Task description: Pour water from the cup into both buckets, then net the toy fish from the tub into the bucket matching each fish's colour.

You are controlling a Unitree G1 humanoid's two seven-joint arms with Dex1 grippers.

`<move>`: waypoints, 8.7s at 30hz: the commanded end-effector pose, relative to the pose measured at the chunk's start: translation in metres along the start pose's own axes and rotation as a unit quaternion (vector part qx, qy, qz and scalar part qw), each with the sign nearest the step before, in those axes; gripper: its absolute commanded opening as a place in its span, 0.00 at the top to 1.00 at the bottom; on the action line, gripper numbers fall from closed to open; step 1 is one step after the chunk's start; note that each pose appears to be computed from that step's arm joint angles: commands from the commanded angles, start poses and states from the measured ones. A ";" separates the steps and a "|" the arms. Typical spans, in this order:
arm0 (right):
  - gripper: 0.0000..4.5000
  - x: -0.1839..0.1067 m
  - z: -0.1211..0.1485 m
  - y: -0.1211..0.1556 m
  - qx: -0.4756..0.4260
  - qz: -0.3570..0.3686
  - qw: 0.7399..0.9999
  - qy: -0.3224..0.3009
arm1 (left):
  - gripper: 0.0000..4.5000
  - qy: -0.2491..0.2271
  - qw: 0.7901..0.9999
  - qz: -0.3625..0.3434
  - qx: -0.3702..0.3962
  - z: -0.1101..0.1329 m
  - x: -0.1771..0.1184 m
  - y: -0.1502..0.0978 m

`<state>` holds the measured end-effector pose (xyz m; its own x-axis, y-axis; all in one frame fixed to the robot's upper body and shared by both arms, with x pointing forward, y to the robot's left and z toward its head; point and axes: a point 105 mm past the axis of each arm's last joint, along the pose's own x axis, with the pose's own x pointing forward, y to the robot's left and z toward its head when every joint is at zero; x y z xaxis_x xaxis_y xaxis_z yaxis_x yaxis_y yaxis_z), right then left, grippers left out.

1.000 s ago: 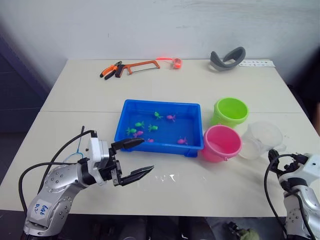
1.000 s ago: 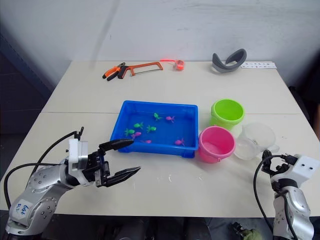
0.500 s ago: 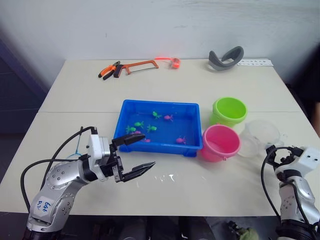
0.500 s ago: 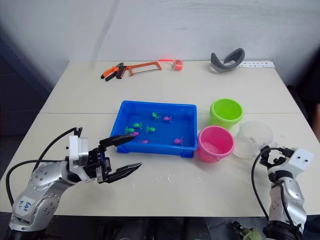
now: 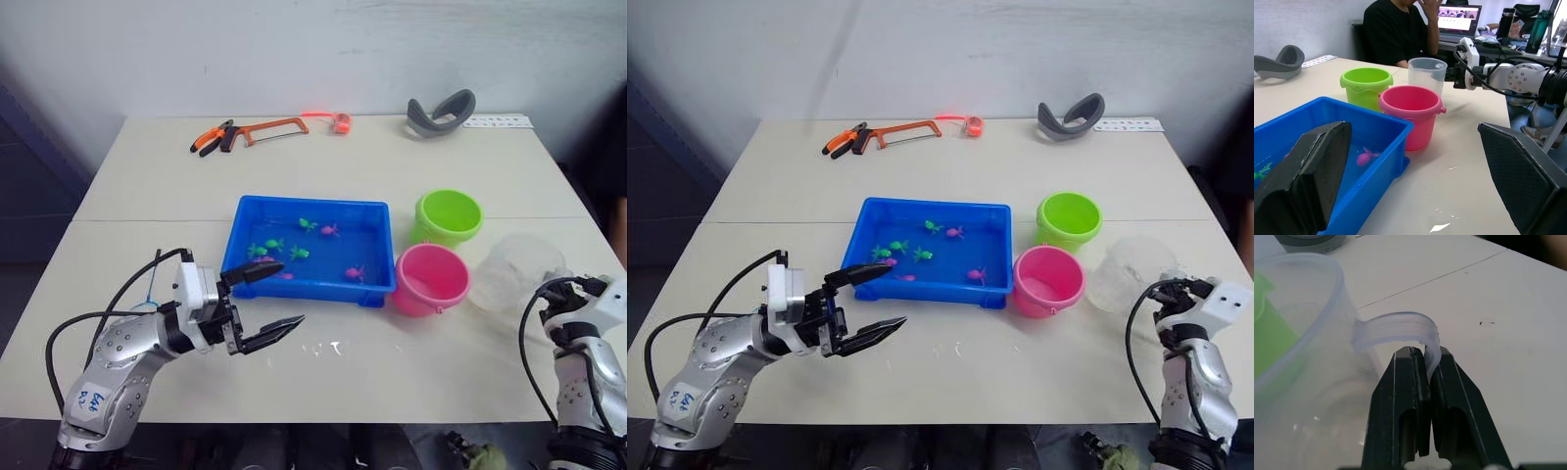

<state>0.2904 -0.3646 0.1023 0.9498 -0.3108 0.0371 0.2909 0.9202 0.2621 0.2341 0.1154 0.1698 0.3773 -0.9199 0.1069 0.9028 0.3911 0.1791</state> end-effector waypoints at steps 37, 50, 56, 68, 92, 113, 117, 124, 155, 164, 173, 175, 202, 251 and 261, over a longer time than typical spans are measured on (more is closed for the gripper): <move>0.98 -0.030 0.110 0.105 -0.592 0.178 0.755 -0.218 | 0.00 -0.046 0.995 -0.084 -0.035 0.011 0.061 -0.002; 0.98 -0.029 0.118 0.122 -0.621 0.174 0.716 -0.268 | 0.00 -0.054 0.995 -0.078 -0.024 0.019 0.067 0.003; 0.98 -0.030 0.119 0.128 -0.636 0.179 0.695 -0.282 | 0.00 -0.057 0.995 -0.075 -0.018 0.021 0.069 0.005; 0.98 -0.028 0.111 0.124 -0.644 0.180 0.689 -0.280 | 0.00 -0.057 0.996 -0.071 -0.014 0.021 0.068 0.006; 0.98 0.006 0.132 0.058 -0.260 0.085 0.948 -0.159 | 0.00 -0.055 0.996 -0.067 -0.015 0.019 0.065 0.010; 0.98 0.063 0.140 0.076 -0.464 0.087 0.874 -0.119 | 0.00 -0.065 0.997 -0.041 -0.003 0.042 0.065 0.044; 0.98 0.067 0.144 0.087 -0.509 0.088 0.843 -0.147 | 0.00 -0.055 0.998 -0.023 0.005 0.042 0.066 0.053; 0.98 0.070 0.160 0.107 -0.620 0.067 0.752 -0.214 | 0.00 -0.050 0.998 -0.016 0.017 0.045 0.071 0.061; 0.98 0.063 0.155 0.137 -0.759 0.055 0.559 -0.330 | 0.00 -0.059 0.998 -0.025 0.011 0.044 0.077 0.048; 0.98 0.070 0.152 0.105 -0.600 0.061 0.752 -0.264 | 0.00 -0.046 0.998 -0.040 0.006 0.042 0.068 0.048; 0.98 0.068 0.150 0.035 -0.266 0.060 0.955 -0.119 | 0.00 -0.056 0.996 -0.071 -0.010 0.047 0.058 0.044; 0.98 0.062 0.138 0.017 -0.189 0.045 0.978 -0.079 | 0.00 -0.055 0.994 -0.090 -0.001 0.047 0.056 0.038; 0.75 0.017 0.011 -0.034 -0.042 0.013 0.999 0.010 | 0.00 -0.031 0.990 -0.137 0.012 0.033 0.050 0.009; 0.01 -0.118 0.032 0.196 -0.165 0.712 0.675 -0.096 | 0.00 0.114 0.758 0.641 -0.044 -0.034 -0.280 -0.007; 0.01 -0.118 0.037 0.211 -0.162 0.722 0.664 -0.109 | 0.00 0.235 0.756 0.597 -0.131 -0.031 -0.226 0.077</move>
<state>0.2400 -0.1448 0.1829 0.2569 0.9539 0.1553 -0.8695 0.2983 -0.3936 0.2229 0.3571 0.1294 0.9548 0.1441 -0.2601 -0.1472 0.9891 0.0075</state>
